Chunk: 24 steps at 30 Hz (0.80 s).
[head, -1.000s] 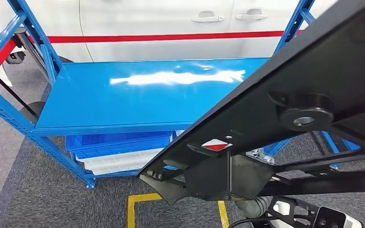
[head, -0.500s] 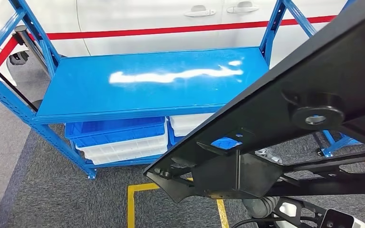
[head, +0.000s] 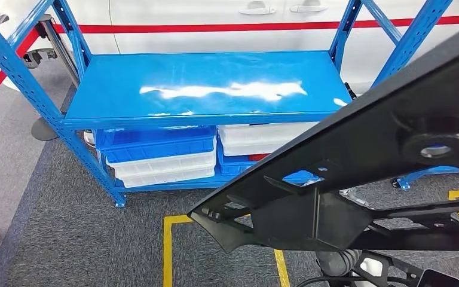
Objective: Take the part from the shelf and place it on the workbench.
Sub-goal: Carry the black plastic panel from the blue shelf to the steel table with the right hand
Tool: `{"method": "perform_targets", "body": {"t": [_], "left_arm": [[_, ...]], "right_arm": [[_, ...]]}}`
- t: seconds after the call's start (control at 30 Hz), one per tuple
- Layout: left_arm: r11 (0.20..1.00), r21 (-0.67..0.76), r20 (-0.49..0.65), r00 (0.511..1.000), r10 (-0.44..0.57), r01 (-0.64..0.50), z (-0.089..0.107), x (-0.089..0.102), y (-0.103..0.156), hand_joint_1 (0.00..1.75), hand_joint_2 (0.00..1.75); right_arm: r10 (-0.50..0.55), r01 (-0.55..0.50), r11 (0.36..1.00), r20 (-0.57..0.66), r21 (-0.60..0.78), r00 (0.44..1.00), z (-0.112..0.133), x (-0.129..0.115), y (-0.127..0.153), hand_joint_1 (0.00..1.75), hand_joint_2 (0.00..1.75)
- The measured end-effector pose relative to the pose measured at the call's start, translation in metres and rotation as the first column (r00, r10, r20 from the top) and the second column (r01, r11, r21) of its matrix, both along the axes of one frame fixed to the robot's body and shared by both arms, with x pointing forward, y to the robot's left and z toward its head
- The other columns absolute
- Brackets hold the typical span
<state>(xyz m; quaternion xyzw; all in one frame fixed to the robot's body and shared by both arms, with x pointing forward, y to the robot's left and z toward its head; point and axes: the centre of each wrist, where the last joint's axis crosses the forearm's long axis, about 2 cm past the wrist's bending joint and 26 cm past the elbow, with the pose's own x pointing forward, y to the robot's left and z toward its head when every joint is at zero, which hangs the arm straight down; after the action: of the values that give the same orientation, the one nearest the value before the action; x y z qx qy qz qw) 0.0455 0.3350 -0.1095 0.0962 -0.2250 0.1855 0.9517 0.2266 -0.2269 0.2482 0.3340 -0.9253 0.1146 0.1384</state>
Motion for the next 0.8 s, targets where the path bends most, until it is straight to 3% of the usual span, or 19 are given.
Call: {"method": "perform_targets", "body": {"t": [0.47, 0.8], "left_arm": [[0.999, -0.007, -0.168, 0.985, 0.045, -0.046, 0.0, -0.004, 0.004, 0.0, 1.75], [0.996, 0.061, -0.235, 0.969, 0.076, -0.063, 0.002, -0.01, 0.024, 0.0, 1.75]], "right_arm": [[0.069, -0.068, 0.997, 0.022, -0.037, 0.997, -0.001, -0.002, -0.009, 1.75, 1.75], [-0.04, 0.042, 0.998, 0.031, -0.045, 0.999, 0.002, -0.005, -0.022, 1.75, 1.75]]}}
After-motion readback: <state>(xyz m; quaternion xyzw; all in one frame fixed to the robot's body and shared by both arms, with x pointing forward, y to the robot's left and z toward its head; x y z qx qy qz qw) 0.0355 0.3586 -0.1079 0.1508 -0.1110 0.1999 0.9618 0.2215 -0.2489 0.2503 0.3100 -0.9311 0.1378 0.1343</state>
